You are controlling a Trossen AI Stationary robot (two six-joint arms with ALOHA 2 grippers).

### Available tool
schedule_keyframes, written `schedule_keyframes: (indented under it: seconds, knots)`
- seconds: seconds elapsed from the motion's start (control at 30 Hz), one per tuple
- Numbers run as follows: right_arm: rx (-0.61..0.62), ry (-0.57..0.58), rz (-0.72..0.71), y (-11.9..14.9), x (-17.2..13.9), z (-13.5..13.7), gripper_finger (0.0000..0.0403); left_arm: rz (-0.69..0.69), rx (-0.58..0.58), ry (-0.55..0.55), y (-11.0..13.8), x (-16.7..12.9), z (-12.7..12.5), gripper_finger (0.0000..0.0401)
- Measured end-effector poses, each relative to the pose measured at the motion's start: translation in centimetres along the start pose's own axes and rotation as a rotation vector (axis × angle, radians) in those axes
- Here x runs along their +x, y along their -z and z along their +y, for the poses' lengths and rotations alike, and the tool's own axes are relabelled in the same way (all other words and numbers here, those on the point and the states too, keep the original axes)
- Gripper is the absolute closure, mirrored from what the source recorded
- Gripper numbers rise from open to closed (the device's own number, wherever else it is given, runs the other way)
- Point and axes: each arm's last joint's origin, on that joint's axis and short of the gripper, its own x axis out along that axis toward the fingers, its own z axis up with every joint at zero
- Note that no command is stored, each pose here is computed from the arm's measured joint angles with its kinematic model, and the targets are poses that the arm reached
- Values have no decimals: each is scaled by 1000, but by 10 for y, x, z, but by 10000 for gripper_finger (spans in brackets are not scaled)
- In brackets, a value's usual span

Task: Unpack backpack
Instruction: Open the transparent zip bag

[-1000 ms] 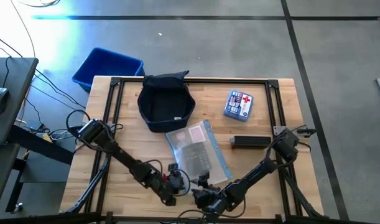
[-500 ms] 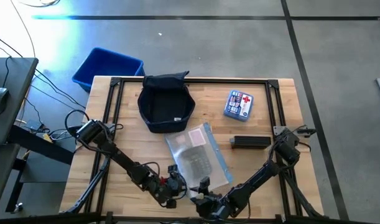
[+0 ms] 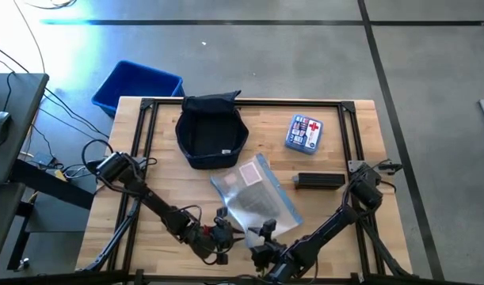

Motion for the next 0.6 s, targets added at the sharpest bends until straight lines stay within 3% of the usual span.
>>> schedule_keyframes:
  seconds: [0.13,0.33,0.6]
  knots:
    - [30,-1,23,2,2,-2,210,14,13,14,2,-2,-2,346]
    - [29,-53,48,3,2,0,378,73,47,60,8,-5,-5,346]
    - [23,-87,57,-1,1,0,400,98,10,47,8,2,3,346]
